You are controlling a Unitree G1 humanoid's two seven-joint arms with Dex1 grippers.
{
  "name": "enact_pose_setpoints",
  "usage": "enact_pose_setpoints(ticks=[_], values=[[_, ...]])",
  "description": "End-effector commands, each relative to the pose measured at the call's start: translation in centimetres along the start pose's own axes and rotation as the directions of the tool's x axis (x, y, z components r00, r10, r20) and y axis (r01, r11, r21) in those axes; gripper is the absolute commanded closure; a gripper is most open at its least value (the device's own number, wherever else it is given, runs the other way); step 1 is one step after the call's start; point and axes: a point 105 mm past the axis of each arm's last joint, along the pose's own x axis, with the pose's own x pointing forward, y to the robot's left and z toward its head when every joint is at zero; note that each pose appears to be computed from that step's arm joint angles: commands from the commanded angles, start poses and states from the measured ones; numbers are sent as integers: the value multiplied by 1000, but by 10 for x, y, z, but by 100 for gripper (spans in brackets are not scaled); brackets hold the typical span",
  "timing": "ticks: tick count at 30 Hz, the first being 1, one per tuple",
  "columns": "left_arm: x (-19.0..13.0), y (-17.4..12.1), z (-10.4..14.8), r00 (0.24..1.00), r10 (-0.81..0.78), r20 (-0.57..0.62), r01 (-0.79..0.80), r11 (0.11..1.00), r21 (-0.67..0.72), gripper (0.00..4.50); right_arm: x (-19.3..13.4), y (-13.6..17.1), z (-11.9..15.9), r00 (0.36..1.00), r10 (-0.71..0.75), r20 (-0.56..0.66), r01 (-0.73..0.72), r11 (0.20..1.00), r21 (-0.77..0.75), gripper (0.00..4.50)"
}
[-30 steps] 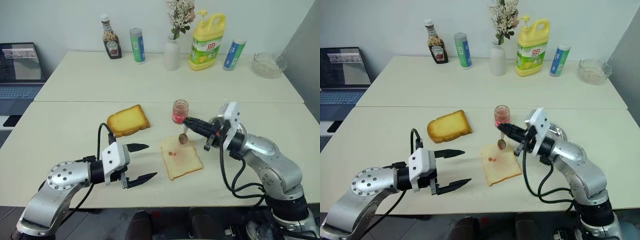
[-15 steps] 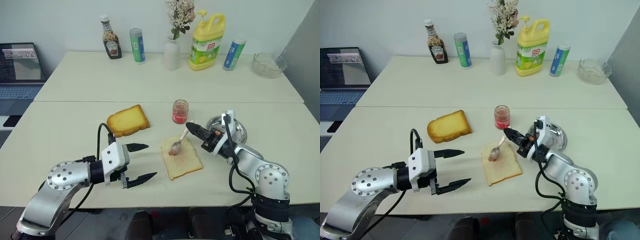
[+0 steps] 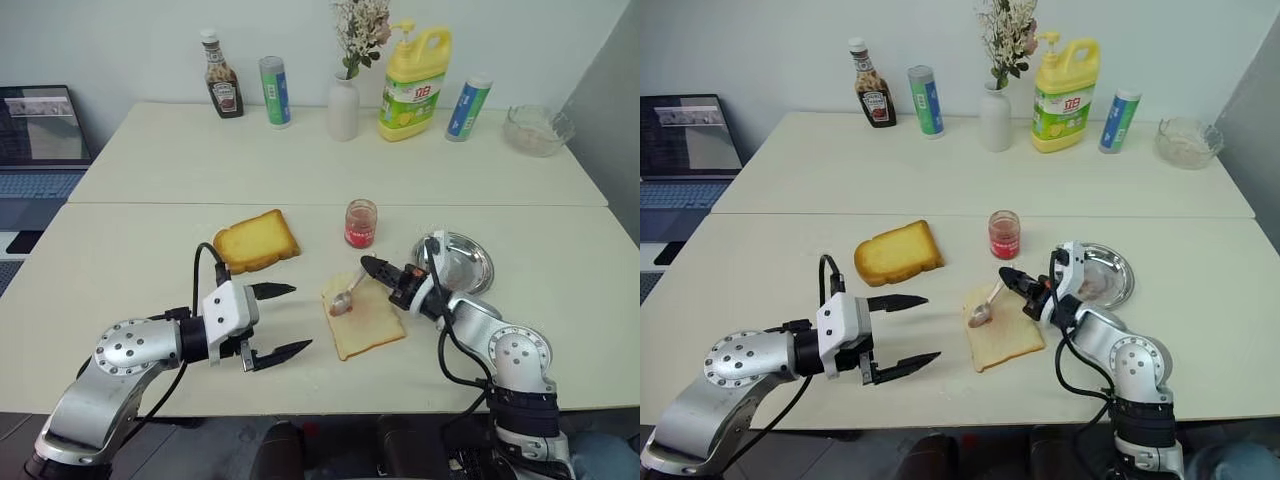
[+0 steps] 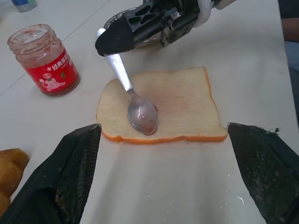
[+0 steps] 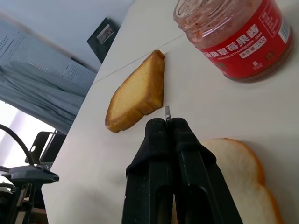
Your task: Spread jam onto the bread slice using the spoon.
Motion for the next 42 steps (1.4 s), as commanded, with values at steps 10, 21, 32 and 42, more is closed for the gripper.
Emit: enact_pose_setpoints(ticks=[10, 21, 32, 42], values=[[1, -4, 7, 1000, -27, 12, 26, 999, 32, 0, -11, -22, 23, 990, -95, 103, 86, 992, 96, 446], [1, -4, 8, 999, -44, 11, 43, 998, 35, 0, -8, -16, 23, 993, -61, 100, 40, 979, 202, 446], [2, -6, 9, 997, -73, 13, 73, 997, 38, 0, -38, -13, 5, 999, -14, -32, 18, 992, 128, 446], [-3, -12, 0, 994, -107, -15, 108, 993, 54, 0, -7, -26, 39, 984, -109, 139, 84, 981, 176, 446]])
